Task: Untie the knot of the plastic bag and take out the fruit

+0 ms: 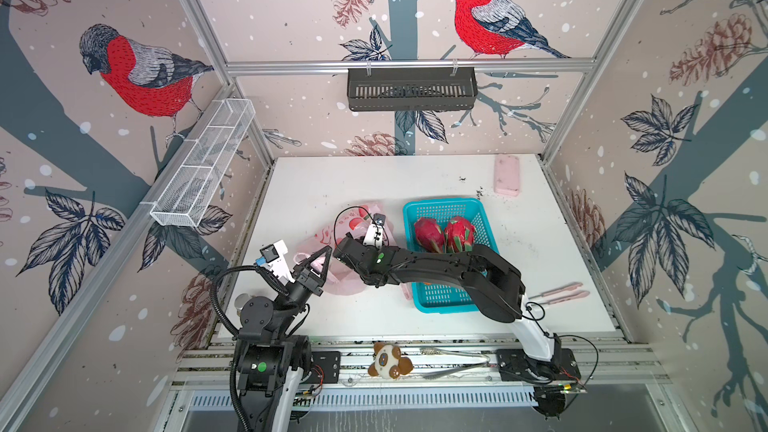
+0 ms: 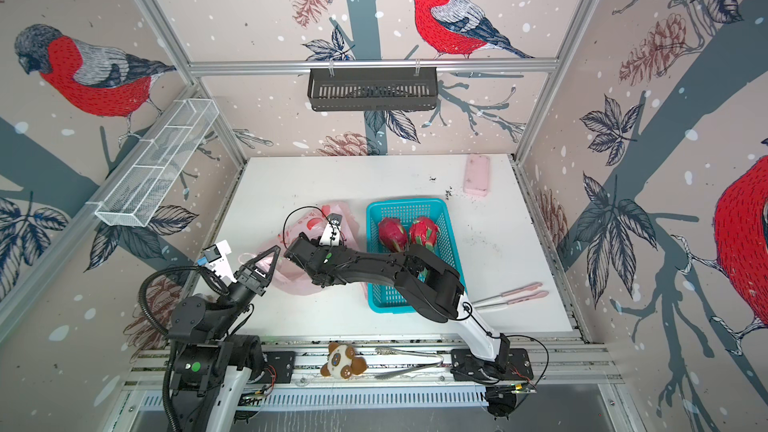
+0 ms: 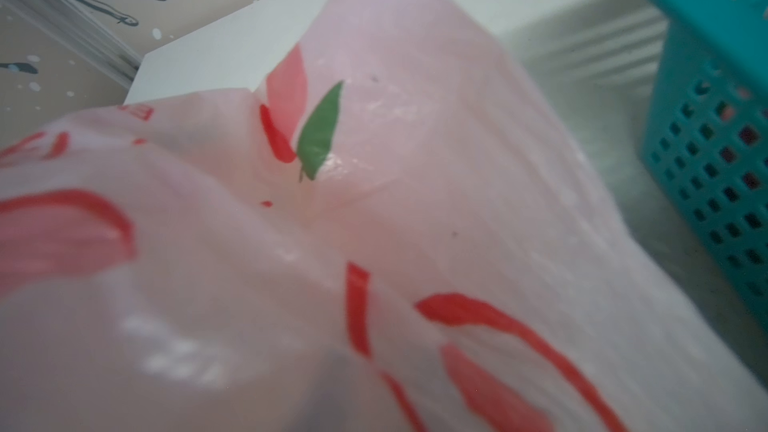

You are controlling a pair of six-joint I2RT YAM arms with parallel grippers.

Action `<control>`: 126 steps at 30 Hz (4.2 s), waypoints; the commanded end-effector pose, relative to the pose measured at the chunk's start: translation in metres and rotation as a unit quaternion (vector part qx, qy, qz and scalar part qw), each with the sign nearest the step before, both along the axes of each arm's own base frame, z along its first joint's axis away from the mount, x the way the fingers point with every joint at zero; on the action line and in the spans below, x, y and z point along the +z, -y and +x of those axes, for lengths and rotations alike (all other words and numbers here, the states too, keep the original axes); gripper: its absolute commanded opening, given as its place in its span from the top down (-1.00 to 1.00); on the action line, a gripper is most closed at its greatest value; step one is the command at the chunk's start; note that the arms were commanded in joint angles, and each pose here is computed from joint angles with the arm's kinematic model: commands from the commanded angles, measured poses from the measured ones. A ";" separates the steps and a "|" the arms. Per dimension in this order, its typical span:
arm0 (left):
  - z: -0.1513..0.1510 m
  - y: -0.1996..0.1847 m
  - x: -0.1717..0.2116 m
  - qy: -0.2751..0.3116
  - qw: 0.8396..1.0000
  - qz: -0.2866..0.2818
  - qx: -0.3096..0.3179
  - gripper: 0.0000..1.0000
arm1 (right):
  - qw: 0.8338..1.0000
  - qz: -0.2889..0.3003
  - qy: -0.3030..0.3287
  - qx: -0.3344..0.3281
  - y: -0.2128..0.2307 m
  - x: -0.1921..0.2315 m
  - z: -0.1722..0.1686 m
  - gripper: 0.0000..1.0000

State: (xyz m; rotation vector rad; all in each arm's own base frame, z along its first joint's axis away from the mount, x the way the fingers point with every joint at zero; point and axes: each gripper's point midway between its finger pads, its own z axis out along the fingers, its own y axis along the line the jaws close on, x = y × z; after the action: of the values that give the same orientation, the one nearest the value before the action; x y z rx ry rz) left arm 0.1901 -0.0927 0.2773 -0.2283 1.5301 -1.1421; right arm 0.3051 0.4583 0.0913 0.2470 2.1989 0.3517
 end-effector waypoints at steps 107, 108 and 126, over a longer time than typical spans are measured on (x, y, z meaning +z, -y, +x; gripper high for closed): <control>-0.073 0.064 -0.038 -0.043 0.961 0.091 -0.256 1.00 | 0.974 0.201 -0.056 -0.093 -0.004 -0.056 0.121 -0.86; -0.073 0.064 -0.039 -0.043 0.961 0.092 -0.257 1.00 | 0.973 0.202 -0.057 -0.094 -0.003 -0.056 0.121 -0.87; -0.081 0.060 -0.046 -0.070 0.960 0.115 -0.247 1.00 | 0.964 0.235 -0.064 -0.108 0.010 -0.058 0.125 -0.70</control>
State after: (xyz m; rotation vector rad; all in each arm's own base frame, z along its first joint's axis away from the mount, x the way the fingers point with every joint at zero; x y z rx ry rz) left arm 0.1233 -0.1458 0.2252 0.1682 1.9006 -1.2864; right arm 0.4312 0.4623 0.0507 0.7366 2.1109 0.8063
